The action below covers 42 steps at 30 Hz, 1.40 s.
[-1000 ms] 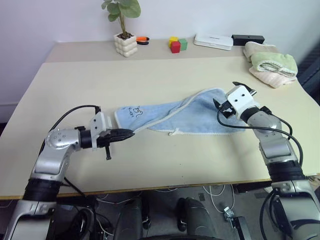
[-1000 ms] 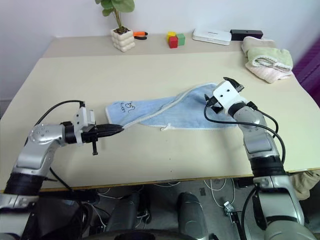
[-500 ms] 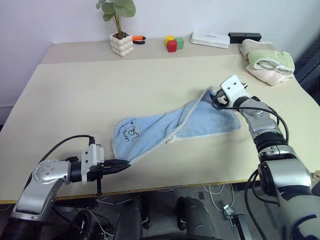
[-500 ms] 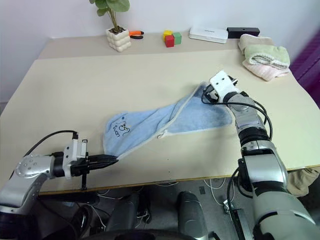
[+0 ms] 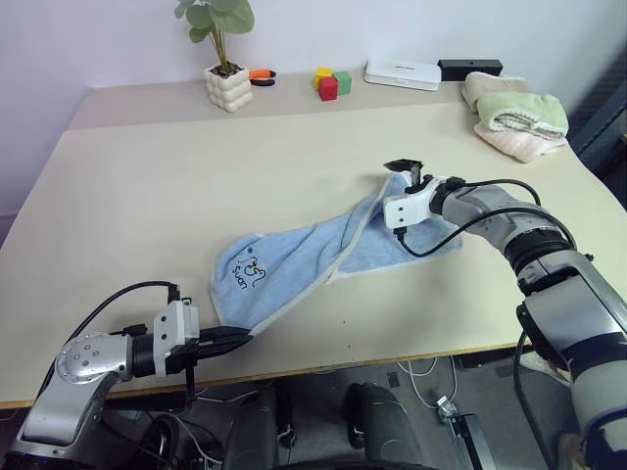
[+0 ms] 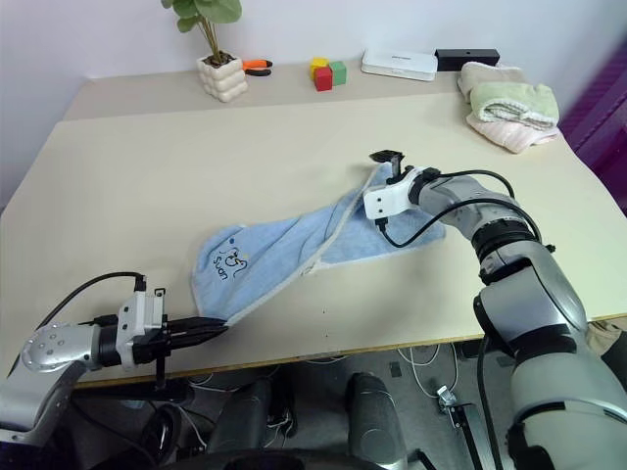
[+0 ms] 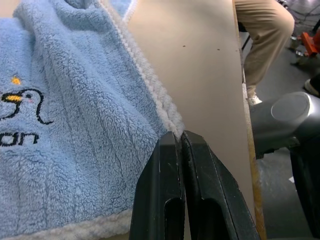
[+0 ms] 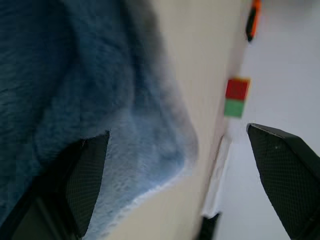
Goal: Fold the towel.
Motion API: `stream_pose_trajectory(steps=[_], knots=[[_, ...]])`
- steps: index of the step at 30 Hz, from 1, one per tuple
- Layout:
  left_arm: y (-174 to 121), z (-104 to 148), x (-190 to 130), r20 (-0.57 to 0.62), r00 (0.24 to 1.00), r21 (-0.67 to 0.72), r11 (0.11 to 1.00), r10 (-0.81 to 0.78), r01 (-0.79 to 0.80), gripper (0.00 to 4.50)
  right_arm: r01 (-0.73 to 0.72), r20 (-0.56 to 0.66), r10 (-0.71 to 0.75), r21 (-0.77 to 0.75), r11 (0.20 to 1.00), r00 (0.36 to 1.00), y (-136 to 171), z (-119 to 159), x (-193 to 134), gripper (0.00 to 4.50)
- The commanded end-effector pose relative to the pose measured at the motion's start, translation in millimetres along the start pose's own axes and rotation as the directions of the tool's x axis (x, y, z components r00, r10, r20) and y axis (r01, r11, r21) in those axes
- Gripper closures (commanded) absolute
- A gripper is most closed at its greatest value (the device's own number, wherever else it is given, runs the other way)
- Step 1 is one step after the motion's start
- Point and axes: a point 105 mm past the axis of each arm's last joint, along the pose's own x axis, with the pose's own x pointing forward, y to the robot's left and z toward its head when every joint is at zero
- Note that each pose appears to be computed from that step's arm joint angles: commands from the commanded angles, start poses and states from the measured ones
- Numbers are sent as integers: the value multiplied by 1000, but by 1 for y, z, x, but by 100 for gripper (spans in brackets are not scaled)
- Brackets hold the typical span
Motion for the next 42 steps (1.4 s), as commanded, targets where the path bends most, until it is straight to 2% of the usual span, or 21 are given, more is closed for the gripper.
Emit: stream_pose_trajectory(steps=[1, 4, 8, 11, 15, 18, 23, 28, 31, 33, 37, 39, 42], knots=[[-4, 8, 4, 18, 1000, 31, 999, -11, 11, 440, 38, -17, -40, -109, 993, 999, -16, -2, 4, 0], [-7, 8, 5, 20, 1000, 24, 1000, -13, 12, 440, 46, -42, -55, -193, 980, 998, -26, -2, 10, 0], [-11, 7, 8, 21, 1000, 22, 1000, -13, 12, 440, -8, -55, -8, -277, 961, 998, -22, 3, 19, 0], [-13, 9, 9, 24, 1000, 21, 1000, -6, 6, 450, -42, -78, 23, -250, 967, 997, -20, 4, 23, 90], [-14, 13, 9, 27, 1000, 27, 1000, -1, 0, 450, -52, -83, 32, -257, 965, 996, -19, 8, 27, 277], [-15, 17, 10, 29, 1000, 29, 1000, 5, -6, 450, -47, -100, 24, -233, 971, 995, -20, 5, 27, 435], [-12, 19, 9, 25, 1000, 33, 999, 16, -16, 450, -36, -130, 8, -216, 976, 991, -22, -7, 20, 444], [20, 24, 3, 62, 987, 30, 988, 147, -149, 450, 60, -142, -69, -69, 996, 987, -40, -31, -6, 444], [52, 40, 1, 157, 946, -61, 959, 284, -278, 450, 238, -103, -222, 174, 956, 970, -72, -41, -33, 444], [71, 50, -2, 209, 912, -120, 935, 353, -334, 450, 284, -69, -275, 233, 930, 959, -82, -43, -54, 444], [110, 67, -11, 277, 847, -125, 891, 453, -436, 450, 230, -19, -237, 331, 915, 971, -73, -37, -86, 444], [128, 72, -15, 296, 826, -129, 876, 480, -464, 450, 194, -30, -196, 354, 915, 980, -68, -36, -97, 444], [161, 82, -10, 302, 805, -37, 850, 511, -526, 450, 247, -92, -229, 361, 899, 969, -80, -40, -101, 444]])
